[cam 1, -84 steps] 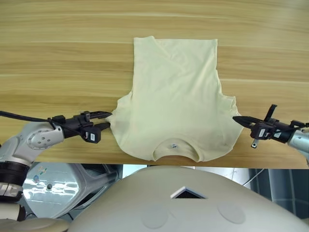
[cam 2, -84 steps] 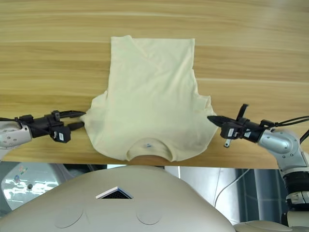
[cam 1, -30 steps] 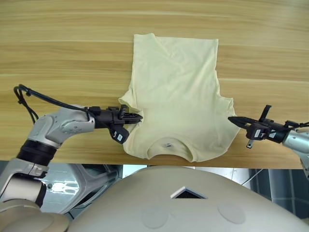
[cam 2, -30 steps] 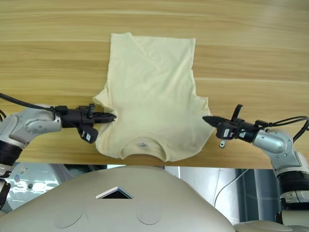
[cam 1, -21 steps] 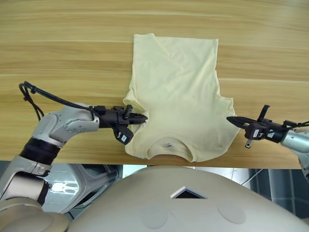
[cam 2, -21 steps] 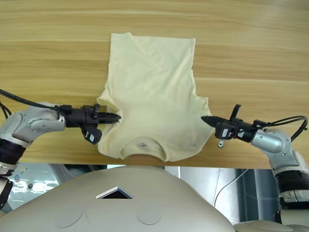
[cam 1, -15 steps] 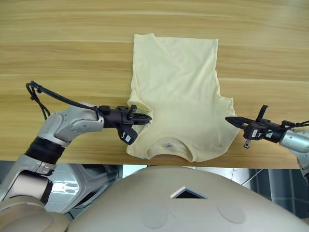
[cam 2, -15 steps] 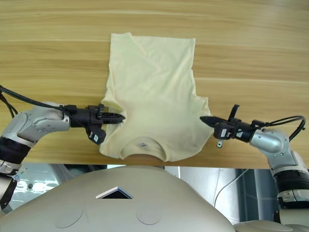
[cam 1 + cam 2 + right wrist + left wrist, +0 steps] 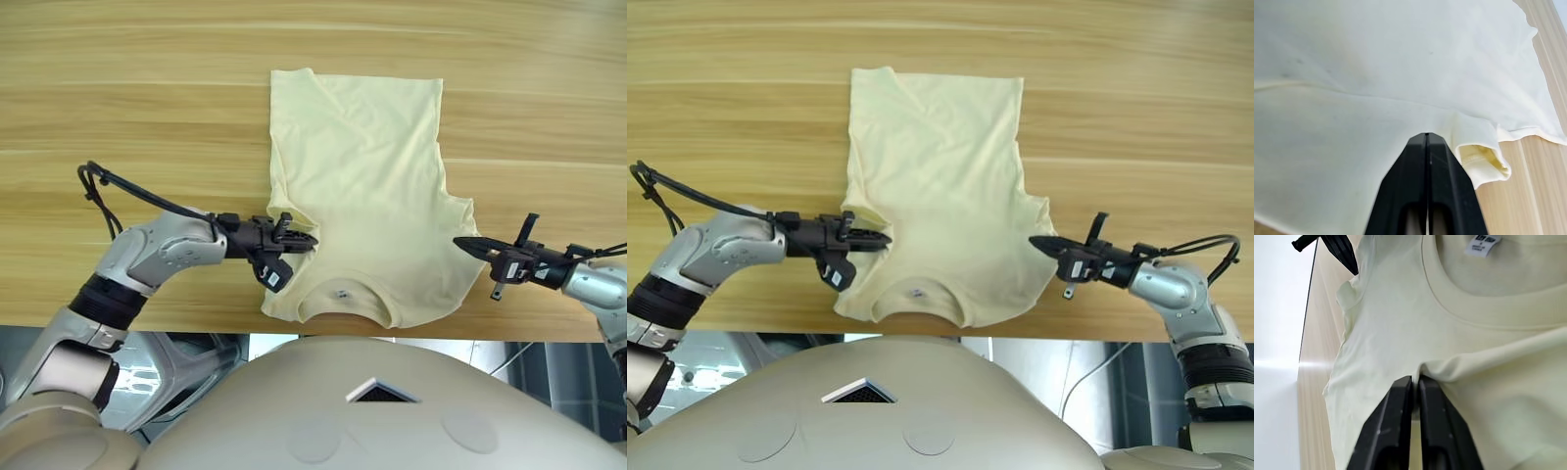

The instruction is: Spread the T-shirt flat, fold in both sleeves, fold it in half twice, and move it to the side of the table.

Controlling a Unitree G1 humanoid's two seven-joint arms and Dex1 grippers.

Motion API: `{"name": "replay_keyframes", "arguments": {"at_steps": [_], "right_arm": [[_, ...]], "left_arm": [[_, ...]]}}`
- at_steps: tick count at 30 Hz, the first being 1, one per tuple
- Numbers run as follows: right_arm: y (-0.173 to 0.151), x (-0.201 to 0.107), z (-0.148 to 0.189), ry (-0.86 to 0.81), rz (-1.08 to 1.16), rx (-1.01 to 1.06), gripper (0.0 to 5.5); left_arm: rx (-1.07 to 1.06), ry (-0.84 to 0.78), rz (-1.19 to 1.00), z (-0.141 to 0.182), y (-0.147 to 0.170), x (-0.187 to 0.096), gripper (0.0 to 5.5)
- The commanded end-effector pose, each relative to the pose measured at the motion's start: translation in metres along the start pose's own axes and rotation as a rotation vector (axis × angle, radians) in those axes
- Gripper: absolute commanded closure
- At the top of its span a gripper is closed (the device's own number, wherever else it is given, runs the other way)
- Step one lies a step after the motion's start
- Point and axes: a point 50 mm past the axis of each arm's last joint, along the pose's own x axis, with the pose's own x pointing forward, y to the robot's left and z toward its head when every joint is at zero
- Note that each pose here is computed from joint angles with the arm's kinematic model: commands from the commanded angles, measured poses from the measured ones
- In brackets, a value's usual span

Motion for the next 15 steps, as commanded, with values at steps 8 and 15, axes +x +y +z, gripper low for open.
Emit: {"name": "replay_keyframes", "arguments": {"at_steps": [8,15], "right_arm": [[-0.007,0.005,0.003,-0.015,-0.002,-0.021,5.5],[-0.011,0.0,0.001,-0.003,-0.046,-0.023,5.5]], "left_arm": [[-0.025,-0.009,0.015,-0.001,0.006,0.011,3.54],[-0.066,-0.018,0.239,-0.004,0.026,-0.015,2.49]]}}
